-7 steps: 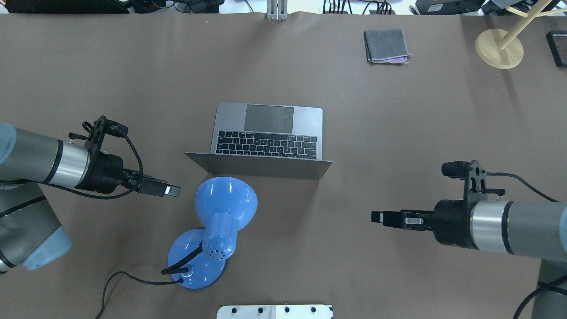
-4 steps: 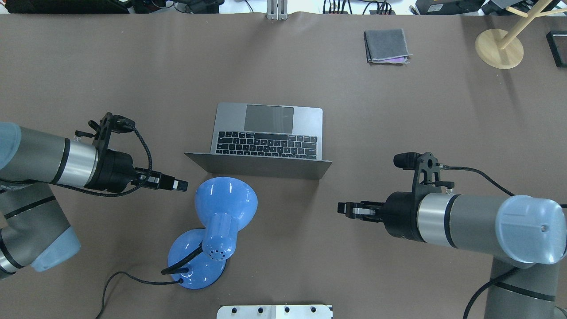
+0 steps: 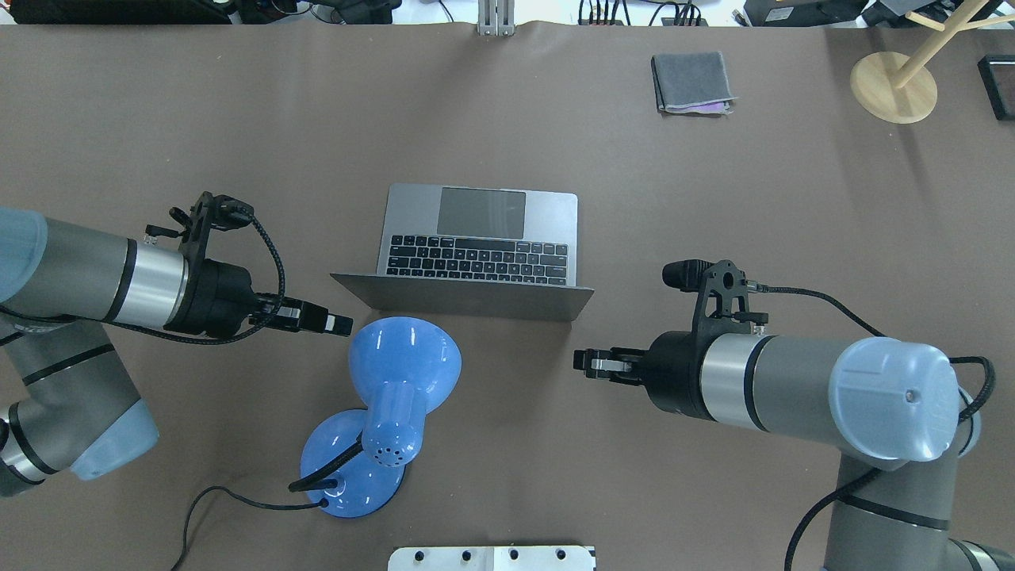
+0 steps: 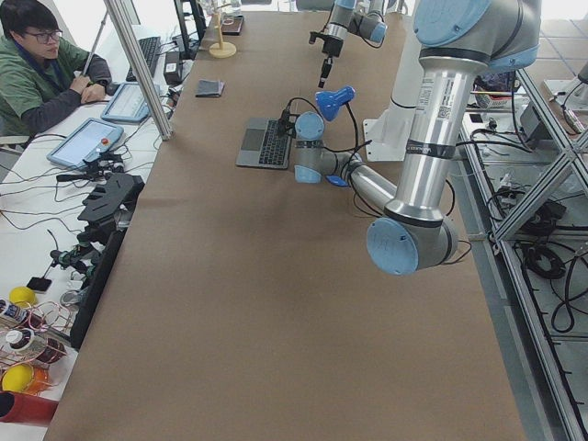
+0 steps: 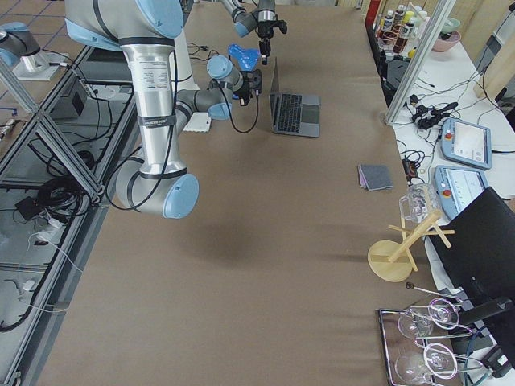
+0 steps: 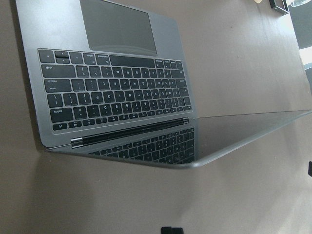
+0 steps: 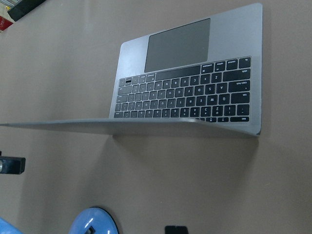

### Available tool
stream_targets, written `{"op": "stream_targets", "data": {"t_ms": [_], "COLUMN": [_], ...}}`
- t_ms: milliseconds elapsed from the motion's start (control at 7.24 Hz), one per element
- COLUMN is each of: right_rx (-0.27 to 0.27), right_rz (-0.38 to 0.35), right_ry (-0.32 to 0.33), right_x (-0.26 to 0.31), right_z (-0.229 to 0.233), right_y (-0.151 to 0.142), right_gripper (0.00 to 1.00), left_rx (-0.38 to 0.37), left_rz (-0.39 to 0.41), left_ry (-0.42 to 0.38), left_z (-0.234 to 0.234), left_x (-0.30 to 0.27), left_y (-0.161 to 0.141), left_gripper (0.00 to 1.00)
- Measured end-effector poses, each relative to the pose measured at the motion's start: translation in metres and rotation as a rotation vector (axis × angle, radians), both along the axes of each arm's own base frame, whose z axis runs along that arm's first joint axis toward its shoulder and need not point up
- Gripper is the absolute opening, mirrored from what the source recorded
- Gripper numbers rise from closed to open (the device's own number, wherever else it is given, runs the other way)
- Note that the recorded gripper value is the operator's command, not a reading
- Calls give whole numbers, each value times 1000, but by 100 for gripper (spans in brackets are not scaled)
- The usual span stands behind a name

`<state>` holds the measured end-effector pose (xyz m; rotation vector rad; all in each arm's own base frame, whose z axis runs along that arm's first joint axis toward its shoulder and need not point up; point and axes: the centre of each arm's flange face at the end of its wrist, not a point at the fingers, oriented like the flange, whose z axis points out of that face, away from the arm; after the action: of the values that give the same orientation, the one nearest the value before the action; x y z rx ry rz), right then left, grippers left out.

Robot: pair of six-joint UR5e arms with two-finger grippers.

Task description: Close laptop

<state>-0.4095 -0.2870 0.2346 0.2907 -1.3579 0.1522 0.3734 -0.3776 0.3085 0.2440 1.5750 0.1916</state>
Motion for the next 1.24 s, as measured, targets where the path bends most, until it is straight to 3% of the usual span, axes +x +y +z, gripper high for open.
{"op": "stream_targets", "data": {"t_ms": [691,1244], "right_rx": [-29,-35], "right_rz": [65,100], "right_ry": [77,104], "right_x": [-9,-14], "right_z": [-24,-20], "right_y": [-38,-62], "right_gripper": [0,0], "left_rx": [9,12], "left_rz": [-11,-88], "left_ry": [11,5], "left_z": [-9,-12], "left_x": [-1,-24], "left_y": [-7,-41], "left_gripper": [0,0]}}
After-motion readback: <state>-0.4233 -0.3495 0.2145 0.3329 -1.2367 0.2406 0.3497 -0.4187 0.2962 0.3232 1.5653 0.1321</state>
